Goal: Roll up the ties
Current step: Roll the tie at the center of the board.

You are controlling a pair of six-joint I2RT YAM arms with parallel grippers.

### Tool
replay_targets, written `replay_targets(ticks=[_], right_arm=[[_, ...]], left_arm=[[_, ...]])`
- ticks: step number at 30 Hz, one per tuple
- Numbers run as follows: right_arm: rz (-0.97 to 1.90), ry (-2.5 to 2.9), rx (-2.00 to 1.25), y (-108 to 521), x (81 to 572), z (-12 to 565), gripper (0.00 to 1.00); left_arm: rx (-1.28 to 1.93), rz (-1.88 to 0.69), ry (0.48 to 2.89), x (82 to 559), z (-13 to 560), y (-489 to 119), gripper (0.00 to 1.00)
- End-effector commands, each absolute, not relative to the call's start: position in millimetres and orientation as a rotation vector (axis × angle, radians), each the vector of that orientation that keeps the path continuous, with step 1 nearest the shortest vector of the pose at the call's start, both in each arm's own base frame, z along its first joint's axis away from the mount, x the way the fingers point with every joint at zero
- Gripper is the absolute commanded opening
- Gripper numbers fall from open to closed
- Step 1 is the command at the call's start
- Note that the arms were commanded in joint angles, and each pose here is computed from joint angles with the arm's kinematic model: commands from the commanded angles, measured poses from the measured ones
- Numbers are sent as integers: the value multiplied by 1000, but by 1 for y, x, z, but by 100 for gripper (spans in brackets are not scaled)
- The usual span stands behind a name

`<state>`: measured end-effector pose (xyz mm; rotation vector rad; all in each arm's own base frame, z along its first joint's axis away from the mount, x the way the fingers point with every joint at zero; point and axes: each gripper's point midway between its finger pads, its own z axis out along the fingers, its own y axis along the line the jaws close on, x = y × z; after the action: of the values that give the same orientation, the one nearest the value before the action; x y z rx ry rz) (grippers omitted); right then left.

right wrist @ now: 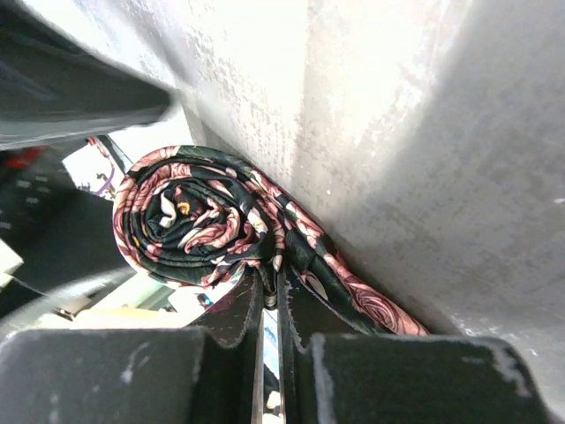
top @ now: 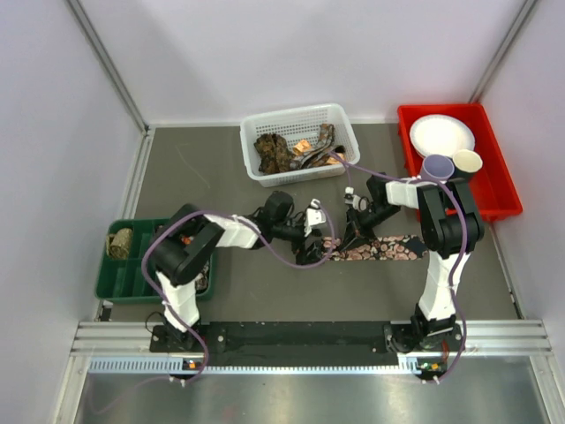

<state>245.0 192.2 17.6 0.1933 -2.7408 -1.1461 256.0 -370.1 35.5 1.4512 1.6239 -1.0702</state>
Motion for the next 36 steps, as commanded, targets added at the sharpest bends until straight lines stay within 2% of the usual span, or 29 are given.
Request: replay_targets(ticks=[1,4,5,6,7,9,10,12,13,18,26,33,36], right_arm=[[-805,-2872,321,159,243,-36,0],[-803,-2873,316,159,244,-37,0],[-804,-2872,315,160,244,-37,0],[-804,-2871,310,159,243,-37,0],[-800,-2869,309,159,243,-37,0],[-802,-2869,311,159,243,-36,0],[-800,-2865,308,159,242,-36,0],[-798,-2860,308,159,241,-37,0],[-802,-2854,305,159,240,-37,0],[-809,-2841,303,160,239,-36,0],[-816,-2824,302,160,237,-37,0],[-816,-2809,293,161,234,-37,0],[-820,-2803,290,161,234,-38,0]], left_arm=[[1501,-1029,1438,260,88,-342,99],[1412,-1045,1538,283,105,-342,99],[1488,-1079,1484,279,107,-343,99],[1567,-1229,1508,257,112,-337,99],[1651,-1225,1417,255,100,-338,99],[1639,-1275,1413,245,86,-336,99],[1624,-1240,1293,251,94,-346,99],[1641,-1225,1255,234,75,-347,99],[1624,-1148,1185,245,79,-357,99],[1601,-1142,1224,235,57,-376,99],[1462,-1062,1254,257,55,-404,92],[1491,-1059,1235,250,50,-413,93],[1522,-1055,1232,248,44,-416,85]])
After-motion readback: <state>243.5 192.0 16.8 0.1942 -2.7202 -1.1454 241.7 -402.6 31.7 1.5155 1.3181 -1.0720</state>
